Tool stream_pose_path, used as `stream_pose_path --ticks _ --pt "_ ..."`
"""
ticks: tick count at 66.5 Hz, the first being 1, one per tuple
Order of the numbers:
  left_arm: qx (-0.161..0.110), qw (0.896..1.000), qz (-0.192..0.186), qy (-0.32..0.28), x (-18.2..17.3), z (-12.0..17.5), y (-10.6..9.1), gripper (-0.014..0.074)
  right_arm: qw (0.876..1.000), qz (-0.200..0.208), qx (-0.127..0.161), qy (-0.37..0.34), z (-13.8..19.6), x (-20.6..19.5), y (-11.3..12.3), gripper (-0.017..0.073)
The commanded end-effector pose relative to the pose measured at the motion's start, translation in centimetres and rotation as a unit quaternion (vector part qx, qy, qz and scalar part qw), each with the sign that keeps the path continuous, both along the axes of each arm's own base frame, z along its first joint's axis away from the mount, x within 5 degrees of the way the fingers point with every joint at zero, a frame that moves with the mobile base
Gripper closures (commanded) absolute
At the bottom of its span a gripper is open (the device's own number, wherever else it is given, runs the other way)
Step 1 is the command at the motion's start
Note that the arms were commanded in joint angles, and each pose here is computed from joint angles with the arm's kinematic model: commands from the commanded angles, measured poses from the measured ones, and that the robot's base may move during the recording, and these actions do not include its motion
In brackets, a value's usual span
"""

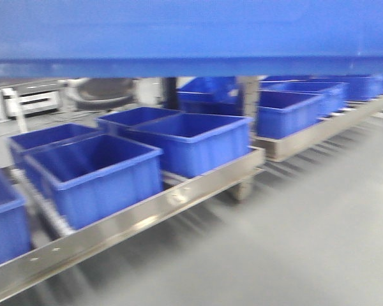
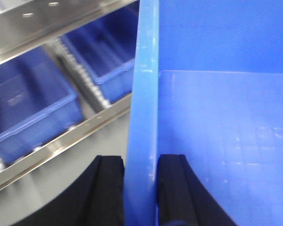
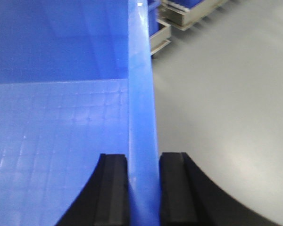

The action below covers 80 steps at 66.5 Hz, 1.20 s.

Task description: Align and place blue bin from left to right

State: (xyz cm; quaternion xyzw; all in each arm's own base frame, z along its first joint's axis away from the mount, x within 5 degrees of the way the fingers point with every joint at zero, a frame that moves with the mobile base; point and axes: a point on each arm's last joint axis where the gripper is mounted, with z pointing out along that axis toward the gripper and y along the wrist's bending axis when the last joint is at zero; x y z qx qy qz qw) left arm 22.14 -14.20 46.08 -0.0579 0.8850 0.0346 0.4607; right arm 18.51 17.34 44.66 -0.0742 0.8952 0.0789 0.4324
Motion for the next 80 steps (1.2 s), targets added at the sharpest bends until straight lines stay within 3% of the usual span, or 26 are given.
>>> stream_pose_path --ticks 1,80 --pt "-0.028 0.998 -0.033 -0.045 -0.05 1.05 -0.79 0.0704 0.997 0.033 0.046 -0.044 1.42 -0.31 0.53 0.0637" --pt "-0.028 0.998 -0.033 -0.045 -0.05 1.05 -0.79 0.0704 0.997 0.033 0.046 -0.044 1.42 -0.31 0.53 0.0637"
